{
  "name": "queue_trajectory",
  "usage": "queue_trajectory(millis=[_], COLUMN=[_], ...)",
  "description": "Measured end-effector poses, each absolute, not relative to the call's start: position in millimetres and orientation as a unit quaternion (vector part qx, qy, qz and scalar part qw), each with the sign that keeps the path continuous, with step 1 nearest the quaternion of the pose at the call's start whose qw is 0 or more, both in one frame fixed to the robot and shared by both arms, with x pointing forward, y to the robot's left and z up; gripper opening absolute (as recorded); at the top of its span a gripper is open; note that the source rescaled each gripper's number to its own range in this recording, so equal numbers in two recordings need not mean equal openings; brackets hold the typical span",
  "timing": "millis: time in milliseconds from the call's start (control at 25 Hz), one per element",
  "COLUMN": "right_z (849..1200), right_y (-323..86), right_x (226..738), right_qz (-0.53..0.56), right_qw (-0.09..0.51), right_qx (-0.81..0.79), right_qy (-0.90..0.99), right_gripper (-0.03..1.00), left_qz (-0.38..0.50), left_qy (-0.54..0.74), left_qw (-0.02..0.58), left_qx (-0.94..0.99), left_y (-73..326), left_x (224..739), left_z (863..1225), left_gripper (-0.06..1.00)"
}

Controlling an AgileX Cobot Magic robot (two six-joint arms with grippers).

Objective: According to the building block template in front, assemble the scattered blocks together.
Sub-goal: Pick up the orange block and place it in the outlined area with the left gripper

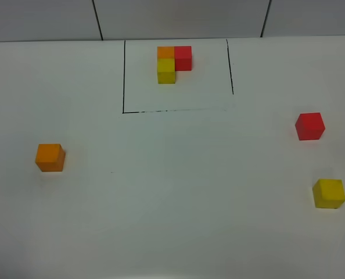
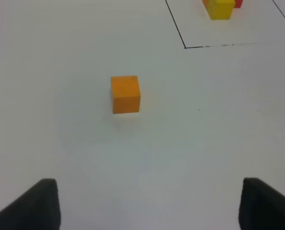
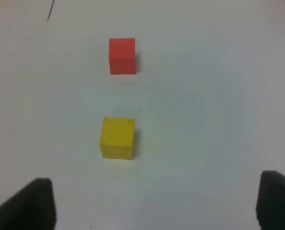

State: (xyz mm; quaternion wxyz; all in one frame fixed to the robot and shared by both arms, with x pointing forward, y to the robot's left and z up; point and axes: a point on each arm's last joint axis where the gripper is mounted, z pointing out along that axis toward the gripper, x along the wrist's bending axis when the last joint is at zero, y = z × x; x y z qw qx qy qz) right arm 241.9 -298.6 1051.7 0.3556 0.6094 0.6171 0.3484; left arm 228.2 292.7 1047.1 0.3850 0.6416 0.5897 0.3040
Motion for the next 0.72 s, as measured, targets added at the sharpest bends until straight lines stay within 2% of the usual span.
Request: queue_trajectory(millis=[720], right_z=[1051.7], right_y=[-298.6], right_x=[241.9], right_qz=[0.348], right_qw=[0.356], right_qx=[0.609], right_qy=[0.617], right_gripper=[0.77], left_qz=[0.304], left_qy=[0.590], left_qw=[0.385], left_qx=[0.642], left_y=[292.7], left_x=[228.2], left_z=[1047.1], left_gripper=[0.69])
